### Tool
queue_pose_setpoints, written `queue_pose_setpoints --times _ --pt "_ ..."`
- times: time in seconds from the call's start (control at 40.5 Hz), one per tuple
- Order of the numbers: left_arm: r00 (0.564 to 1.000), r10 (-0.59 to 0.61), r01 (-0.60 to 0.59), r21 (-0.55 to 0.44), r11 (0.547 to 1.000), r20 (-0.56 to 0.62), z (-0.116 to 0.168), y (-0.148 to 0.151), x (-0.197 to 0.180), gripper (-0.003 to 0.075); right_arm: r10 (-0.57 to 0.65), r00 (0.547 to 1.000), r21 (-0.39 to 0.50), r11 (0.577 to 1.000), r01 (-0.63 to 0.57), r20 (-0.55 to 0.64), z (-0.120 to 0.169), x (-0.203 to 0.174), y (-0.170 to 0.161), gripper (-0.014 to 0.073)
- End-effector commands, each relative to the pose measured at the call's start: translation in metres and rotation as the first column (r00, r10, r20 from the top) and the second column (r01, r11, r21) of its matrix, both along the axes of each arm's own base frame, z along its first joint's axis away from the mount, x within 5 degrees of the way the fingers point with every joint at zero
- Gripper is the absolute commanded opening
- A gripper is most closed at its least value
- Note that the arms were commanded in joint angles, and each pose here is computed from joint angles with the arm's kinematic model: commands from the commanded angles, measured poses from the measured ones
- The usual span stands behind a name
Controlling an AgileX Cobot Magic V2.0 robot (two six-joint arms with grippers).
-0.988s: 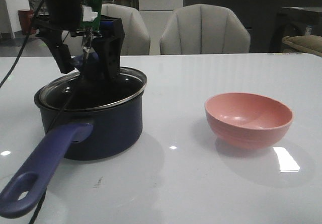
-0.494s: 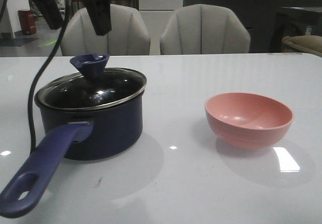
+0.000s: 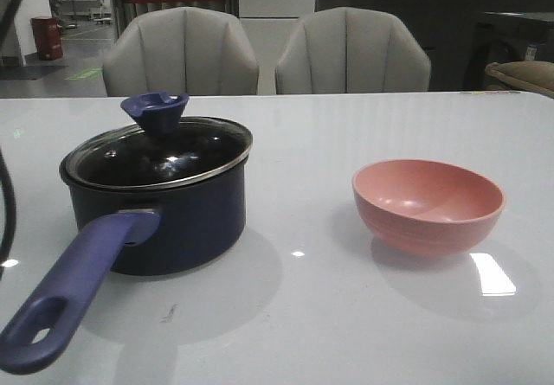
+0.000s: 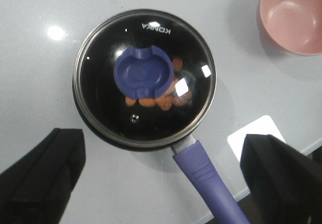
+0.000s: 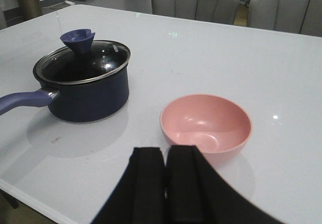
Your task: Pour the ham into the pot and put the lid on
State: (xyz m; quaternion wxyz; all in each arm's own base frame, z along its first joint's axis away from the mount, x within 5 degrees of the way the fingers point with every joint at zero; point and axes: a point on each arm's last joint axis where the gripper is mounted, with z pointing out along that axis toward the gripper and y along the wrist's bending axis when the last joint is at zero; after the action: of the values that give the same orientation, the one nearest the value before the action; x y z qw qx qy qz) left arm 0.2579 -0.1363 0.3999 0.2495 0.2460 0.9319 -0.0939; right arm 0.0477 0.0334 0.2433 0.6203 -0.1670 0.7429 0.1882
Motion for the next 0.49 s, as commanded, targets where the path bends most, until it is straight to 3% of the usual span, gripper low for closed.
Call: queue_pose_setpoints --times 0.0,0.247,0.469 --pt "0.994 -0.003 0.010 -0.070 0.997 0.108 0.013 0.009 -0.026 0.0638 -0.030 0.997 0.037 0.999 0.028 0.073 0.015 0.002 -0.002 0.0138" --pt "0.961 0.039 0.005 -0.159 0.987 0.273 -0.010 0.039 -0.082 0.0638 -0.030 0.997 0.037 0.999 0.028 0.073 0.015 0.002 -0.002 0.0138" --pt "0.874 0.113 0.034 -0.292 0.956 0.472 -0.029 0.068 -0.137 0.0638 -0.030 0.997 0.037 0.999 0.028 0.073 0.015 0.002 -0.002 0.0138"
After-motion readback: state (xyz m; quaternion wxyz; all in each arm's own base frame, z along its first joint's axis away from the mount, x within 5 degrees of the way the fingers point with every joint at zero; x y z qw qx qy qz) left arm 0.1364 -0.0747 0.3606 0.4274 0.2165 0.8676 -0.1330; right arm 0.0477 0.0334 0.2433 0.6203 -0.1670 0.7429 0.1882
